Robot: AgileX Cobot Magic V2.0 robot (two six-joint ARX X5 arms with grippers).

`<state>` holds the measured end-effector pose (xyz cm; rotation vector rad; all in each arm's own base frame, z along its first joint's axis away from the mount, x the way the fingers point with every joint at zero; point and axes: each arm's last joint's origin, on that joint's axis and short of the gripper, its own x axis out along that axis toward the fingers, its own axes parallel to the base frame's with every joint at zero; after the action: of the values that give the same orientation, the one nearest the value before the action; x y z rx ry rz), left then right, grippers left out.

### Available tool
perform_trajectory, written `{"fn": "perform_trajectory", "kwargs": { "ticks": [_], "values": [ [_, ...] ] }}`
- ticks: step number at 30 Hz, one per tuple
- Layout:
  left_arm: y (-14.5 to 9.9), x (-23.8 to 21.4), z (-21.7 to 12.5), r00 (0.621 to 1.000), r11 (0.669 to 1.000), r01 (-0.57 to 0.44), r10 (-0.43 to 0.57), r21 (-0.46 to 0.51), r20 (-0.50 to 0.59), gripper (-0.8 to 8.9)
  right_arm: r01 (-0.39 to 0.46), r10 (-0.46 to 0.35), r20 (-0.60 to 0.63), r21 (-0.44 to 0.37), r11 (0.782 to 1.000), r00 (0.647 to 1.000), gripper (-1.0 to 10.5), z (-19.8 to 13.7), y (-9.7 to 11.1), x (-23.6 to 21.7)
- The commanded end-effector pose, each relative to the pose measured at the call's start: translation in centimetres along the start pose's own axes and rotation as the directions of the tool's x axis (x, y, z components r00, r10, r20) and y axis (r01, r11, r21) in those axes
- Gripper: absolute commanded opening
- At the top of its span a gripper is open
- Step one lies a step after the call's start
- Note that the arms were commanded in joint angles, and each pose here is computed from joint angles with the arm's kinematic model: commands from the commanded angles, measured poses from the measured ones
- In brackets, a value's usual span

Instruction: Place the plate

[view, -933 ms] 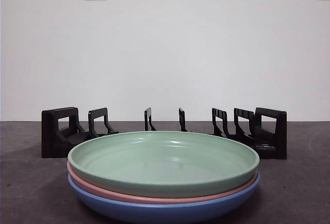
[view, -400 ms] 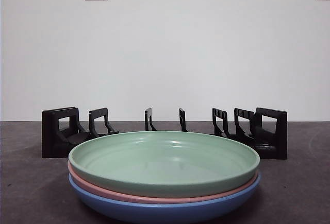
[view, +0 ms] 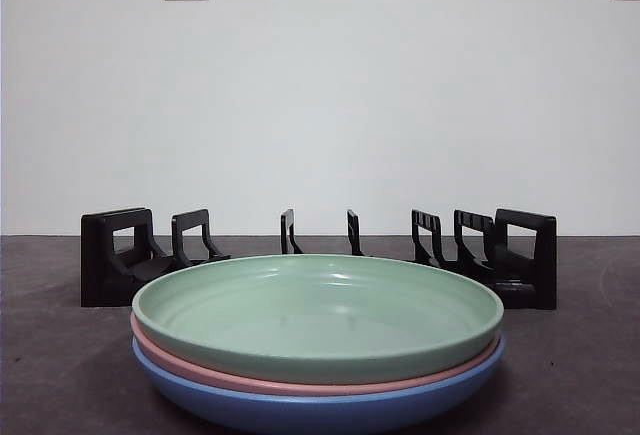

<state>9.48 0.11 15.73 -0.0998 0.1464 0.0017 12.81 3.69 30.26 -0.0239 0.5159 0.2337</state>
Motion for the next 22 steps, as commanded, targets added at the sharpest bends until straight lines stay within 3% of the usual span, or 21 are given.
{"fn": "perform_trajectory", "kwargs": {
  "ticks": [1,7,9,13,18,22],
  "values": [
    [0.1,0.2,-0.5,1.000,1.000,-0.001,0.001,0.002,-0.004,0.07,-0.005,0.005,0.015,0.006,1.000,1.000,0.2,0.3,0.1,-0.1],
    [0.1,0.2,-0.5,1.000,1.000,-0.001,0.001,0.002,-0.004,0.07,-0.005,0.005,0.015,0.006,1.000,1.000,0.2,0.3,0.1,-0.1],
    [0.1,0.2,-0.5,1.000,1.000,-0.001,0.001,0.002,-0.004,0.07,0.018,-0.015,0.036,-0.059,0.998,0.999,0.2,0.3,0.0,-0.6],
    [0.1,0.2,-0.5,1.000,1.000,-0.001,0.001,0.002,-0.004,0.07,0.053,-0.043,0.128,-0.081,0.995,0.991,0.2,-0.6,-0.5,-1.4],
    [0.1,0.2,-0.5,1.000,1.000,-0.001,0.001,0.002,-0.004,0.07,0.169,-0.144,0.331,-0.049,0.984,0.933,0.2,-4.9,-1.7,-0.3],
    [0.1,0.2,-0.5,1.000,1.000,-0.001,0.001,0.002,-0.004,0.07,0.201,-0.188,0.378,0.004,0.980,0.907,0.2,-9.3,-2.4,1.6]
  ]
}}
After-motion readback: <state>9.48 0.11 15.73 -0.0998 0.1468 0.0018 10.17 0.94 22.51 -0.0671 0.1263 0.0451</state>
